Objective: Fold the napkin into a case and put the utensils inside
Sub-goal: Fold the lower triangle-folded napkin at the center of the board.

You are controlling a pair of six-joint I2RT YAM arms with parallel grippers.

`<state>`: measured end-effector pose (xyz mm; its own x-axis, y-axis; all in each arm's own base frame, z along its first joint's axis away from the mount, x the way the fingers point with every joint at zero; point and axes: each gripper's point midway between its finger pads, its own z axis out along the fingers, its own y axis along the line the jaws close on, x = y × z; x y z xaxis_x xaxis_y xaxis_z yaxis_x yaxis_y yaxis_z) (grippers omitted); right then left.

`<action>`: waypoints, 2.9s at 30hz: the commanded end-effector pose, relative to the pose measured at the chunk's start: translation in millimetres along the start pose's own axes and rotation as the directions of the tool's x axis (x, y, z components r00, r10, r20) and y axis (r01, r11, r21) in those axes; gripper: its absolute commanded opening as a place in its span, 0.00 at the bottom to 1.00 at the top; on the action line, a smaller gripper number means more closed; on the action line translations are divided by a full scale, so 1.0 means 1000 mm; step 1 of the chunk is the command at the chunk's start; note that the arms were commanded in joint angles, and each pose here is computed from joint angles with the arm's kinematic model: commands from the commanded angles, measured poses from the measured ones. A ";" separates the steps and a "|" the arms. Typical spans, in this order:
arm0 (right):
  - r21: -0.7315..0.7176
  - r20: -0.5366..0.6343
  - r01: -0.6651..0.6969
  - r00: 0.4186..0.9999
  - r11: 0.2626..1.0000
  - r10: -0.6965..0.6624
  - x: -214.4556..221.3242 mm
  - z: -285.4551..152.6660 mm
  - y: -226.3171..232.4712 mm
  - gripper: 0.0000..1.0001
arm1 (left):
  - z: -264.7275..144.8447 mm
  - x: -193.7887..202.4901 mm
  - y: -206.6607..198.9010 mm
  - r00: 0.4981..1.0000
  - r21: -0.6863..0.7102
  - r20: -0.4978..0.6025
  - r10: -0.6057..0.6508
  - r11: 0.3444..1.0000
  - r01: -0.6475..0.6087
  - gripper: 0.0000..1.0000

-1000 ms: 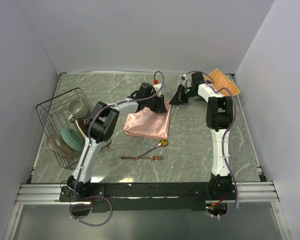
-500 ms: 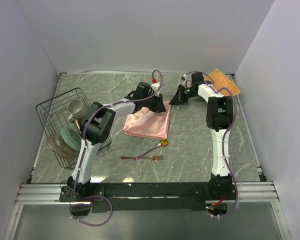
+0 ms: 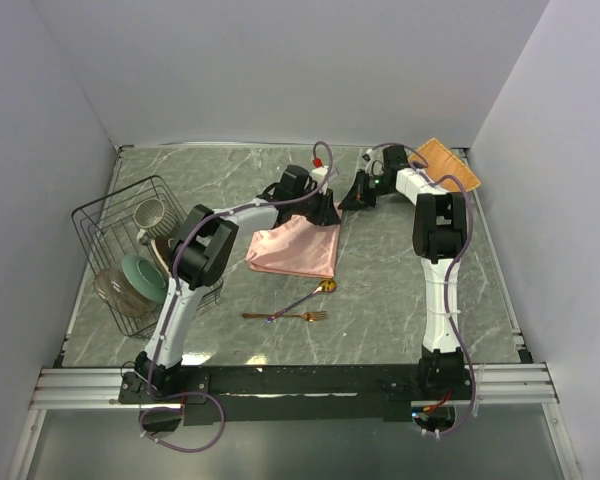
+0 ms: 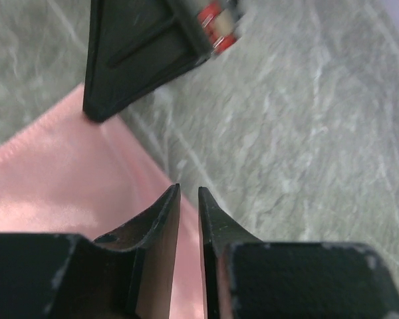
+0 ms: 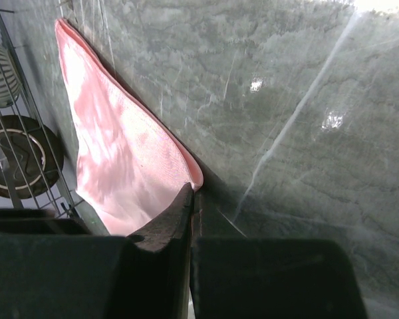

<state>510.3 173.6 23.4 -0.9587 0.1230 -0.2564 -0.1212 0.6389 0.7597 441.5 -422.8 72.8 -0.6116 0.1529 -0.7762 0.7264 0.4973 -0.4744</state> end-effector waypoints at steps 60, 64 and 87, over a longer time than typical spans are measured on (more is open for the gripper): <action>-0.101 -0.124 0.551 0.819 0.828 -0.560 0.080 -0.030 0.094 0.00 | -0.125 0.097 0.068 0.822 -0.338 -0.049 -0.567 0.784 0.521 0.19; -0.094 -0.162 0.625 0.759 0.775 -0.631 0.096 -0.027 0.089 0.00 | -0.126 0.095 0.070 0.815 -0.340 -0.036 -0.578 0.774 0.534 0.20; -0.156 -0.337 0.956 0.186 0.249 -0.923 0.147 -0.013 0.073 0.00 | -0.195 0.016 0.068 0.855 -0.224 0.116 -0.506 0.825 0.519 0.31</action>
<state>357.1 235.2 32.0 -0.3331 -0.7705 -0.5435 -0.9428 0.2799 0.1812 400.8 -248.2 36.2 -0.9243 -0.1936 -0.3290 0.1009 0.7072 -0.6998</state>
